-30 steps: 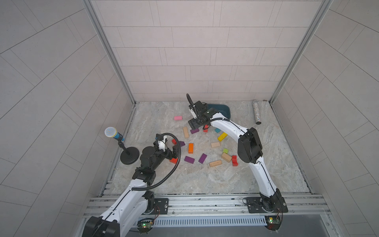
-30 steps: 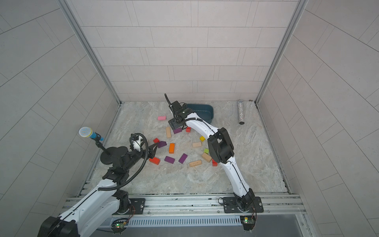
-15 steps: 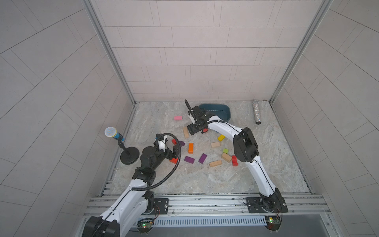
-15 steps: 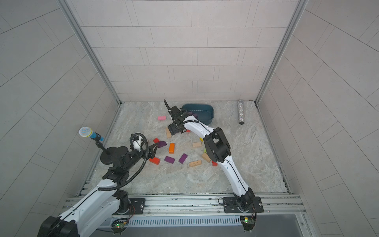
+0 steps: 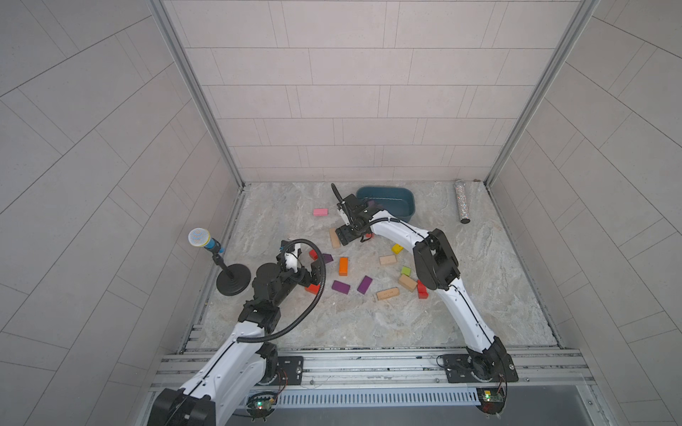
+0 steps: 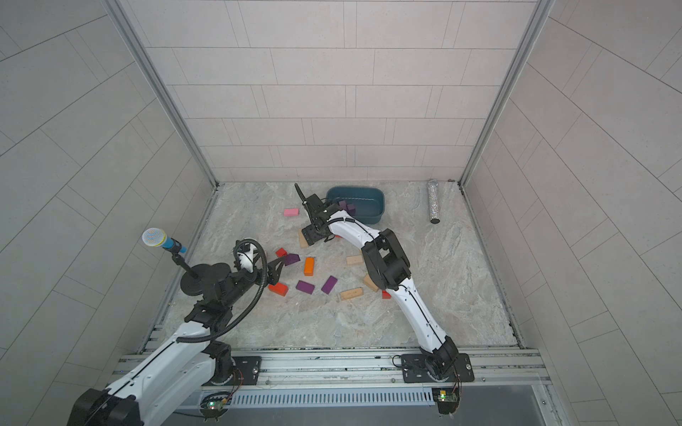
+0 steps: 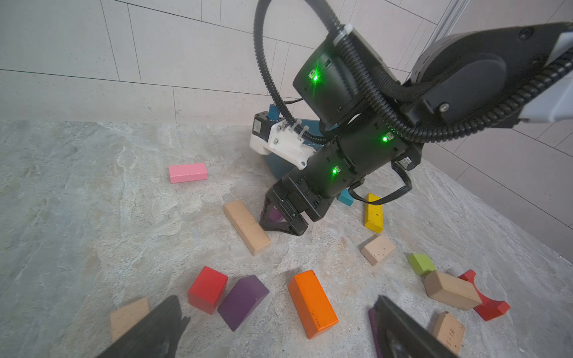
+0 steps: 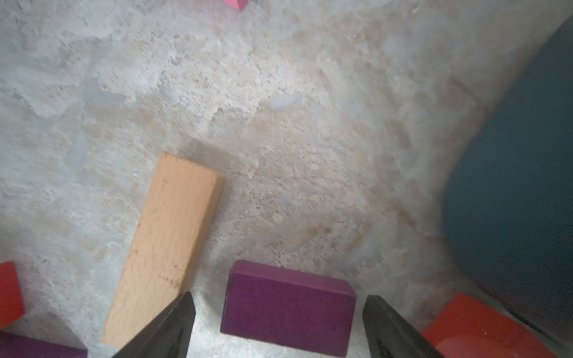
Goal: Pick purple bricks into the storage bin
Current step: Pick up the building block from the center of the board.
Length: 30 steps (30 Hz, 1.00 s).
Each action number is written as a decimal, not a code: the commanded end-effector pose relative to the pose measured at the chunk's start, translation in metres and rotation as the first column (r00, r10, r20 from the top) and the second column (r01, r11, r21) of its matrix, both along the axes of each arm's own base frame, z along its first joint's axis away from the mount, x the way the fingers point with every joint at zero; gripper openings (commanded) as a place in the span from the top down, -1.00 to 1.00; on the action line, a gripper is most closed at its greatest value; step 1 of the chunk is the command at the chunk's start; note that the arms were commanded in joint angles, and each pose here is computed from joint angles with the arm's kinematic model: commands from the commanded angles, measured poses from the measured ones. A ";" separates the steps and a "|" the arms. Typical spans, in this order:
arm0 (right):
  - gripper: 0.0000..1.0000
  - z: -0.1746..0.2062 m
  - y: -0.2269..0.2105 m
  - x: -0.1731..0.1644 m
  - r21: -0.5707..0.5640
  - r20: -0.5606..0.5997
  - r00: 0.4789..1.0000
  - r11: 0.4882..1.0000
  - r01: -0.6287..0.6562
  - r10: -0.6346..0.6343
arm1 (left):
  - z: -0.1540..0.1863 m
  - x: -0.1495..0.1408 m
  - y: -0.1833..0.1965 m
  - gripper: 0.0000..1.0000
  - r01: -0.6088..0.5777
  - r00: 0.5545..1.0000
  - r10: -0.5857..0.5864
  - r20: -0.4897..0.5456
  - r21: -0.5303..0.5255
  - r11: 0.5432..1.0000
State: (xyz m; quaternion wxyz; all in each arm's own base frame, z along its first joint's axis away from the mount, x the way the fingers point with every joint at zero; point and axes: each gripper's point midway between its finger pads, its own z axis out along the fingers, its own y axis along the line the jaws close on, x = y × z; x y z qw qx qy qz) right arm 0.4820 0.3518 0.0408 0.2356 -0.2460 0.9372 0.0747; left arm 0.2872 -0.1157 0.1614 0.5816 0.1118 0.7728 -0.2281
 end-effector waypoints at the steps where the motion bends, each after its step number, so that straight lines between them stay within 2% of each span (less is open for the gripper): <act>1: -0.78 0.001 0.000 0.002 -0.014 0.004 1.000 1.000 0.012 -0.012 | 0.016 0.002 -0.003 -1.00 0.014 0.999 -0.014 0.043 -0.008 1.000; 10: -0.71 -0.006 -0.002 0.005 -0.027 -0.003 1.000 0.999 0.022 -0.022 | 0.015 0.002 -0.003 -1.00 0.015 0.999 -0.015 0.041 -0.006 1.000; 19: -0.52 -0.014 -0.007 0.002 -0.039 -0.021 0.999 0.999 0.036 -0.037 | 0.014 0.002 -0.003 -1.00 0.014 0.999 -0.014 0.040 -0.006 1.000; 23: -0.28 -0.016 -0.008 0.001 -0.036 -0.030 0.999 0.999 0.038 -0.039 | 0.015 0.002 -0.004 -1.00 0.016 0.999 -0.015 0.041 -0.006 1.000; 26: 0.00 -0.015 -0.008 0.001 -0.035 -0.031 0.999 0.999 0.041 -0.042 | 0.015 0.002 -0.003 -1.00 0.016 0.999 -0.016 0.041 -0.006 1.000; 30: 0.09 -0.012 -0.010 0.000 -0.036 -0.035 0.998 0.998 0.044 -0.045 | 0.015 0.002 -0.003 -1.00 0.015 0.999 -0.015 0.042 -0.007 1.000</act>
